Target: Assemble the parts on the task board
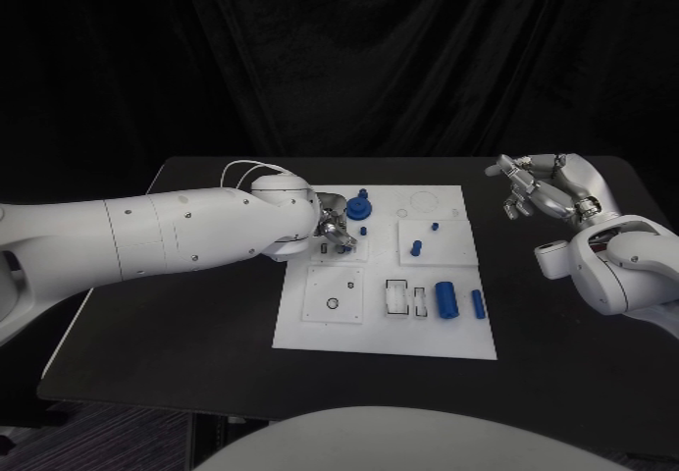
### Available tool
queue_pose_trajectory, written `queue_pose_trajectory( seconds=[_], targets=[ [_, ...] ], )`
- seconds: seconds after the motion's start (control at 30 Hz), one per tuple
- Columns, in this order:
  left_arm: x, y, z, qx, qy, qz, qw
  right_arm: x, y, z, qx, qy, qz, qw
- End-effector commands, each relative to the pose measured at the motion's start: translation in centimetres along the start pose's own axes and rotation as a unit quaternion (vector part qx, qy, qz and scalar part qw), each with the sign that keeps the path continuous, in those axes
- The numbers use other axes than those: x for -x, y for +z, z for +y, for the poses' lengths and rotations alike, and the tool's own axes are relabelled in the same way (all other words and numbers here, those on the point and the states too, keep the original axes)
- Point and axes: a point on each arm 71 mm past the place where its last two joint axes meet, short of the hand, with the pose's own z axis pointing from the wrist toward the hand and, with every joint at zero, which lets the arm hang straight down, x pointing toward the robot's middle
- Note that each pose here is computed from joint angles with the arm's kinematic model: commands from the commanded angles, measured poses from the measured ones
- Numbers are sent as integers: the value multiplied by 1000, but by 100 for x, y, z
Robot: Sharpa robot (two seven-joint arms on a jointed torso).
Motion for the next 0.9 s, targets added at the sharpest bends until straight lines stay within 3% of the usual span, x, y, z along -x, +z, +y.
queue_pose_trajectory(
  seconds=[0.03, 0.23, 0.47, 0.9],
  targets=[
    [8, -41, 12, -9, -13, -20, 1000, -22, -5, -23, -11, 1, 6, 1000],
    [6, -99, 88, -8, -21, -28, 999, -33, -11, -40, -14, 1, 10, 1000],
    [-13, -122, 165, -1, -59, -14, 998, -49, -22, -59, -18, 1, 13, 1000],
    [-1, -102, 204, 1, -75, -14, 997, -50, -41, -68, -21, 2, 15, 1000]
  ],
)
